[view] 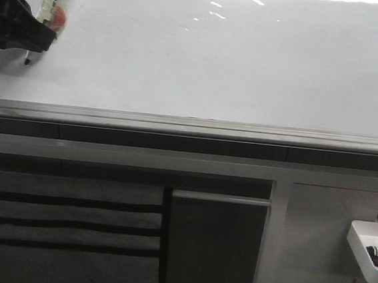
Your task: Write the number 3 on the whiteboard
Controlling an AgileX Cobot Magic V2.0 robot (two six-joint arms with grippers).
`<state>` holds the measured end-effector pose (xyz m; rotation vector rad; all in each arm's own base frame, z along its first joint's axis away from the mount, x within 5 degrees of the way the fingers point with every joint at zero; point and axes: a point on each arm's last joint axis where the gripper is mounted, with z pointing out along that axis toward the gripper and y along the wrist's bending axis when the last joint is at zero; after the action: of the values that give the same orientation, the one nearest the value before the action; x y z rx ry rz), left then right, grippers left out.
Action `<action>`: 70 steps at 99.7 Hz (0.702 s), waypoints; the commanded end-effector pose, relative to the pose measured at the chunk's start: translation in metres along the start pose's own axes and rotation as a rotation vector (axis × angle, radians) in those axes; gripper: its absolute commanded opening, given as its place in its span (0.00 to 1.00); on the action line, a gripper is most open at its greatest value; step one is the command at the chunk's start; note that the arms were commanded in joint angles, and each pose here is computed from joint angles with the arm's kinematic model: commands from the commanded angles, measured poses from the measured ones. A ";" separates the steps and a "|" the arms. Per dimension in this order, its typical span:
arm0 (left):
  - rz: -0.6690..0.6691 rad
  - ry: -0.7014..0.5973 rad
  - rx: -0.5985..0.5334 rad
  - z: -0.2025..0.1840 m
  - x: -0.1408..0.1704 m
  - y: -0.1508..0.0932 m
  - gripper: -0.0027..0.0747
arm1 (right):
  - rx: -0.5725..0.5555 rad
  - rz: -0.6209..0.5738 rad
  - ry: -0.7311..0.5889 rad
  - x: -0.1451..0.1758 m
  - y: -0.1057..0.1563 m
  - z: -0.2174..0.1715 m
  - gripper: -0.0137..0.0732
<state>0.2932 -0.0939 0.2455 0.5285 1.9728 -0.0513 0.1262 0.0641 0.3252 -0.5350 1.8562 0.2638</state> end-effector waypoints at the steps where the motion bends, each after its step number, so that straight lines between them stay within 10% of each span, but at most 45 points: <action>1: 0.001 -0.118 -0.025 -0.004 -0.020 0.003 0.04 | 0.016 -0.021 -0.111 -0.018 -0.002 -0.004 0.75; 17: 0.001 -0.118 -0.025 -0.004 -0.020 0.003 0.19 | 0.016 -0.021 -0.111 -0.018 -0.002 -0.004 0.75; 70: 0.001 -0.118 -0.025 -0.004 -0.020 0.003 0.20 | 0.016 -0.021 -0.111 -0.018 -0.002 -0.004 0.75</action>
<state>0.2948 -0.0944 0.2428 0.5294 1.9750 -0.0501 0.1262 0.0641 0.3252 -0.5350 1.8562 0.2638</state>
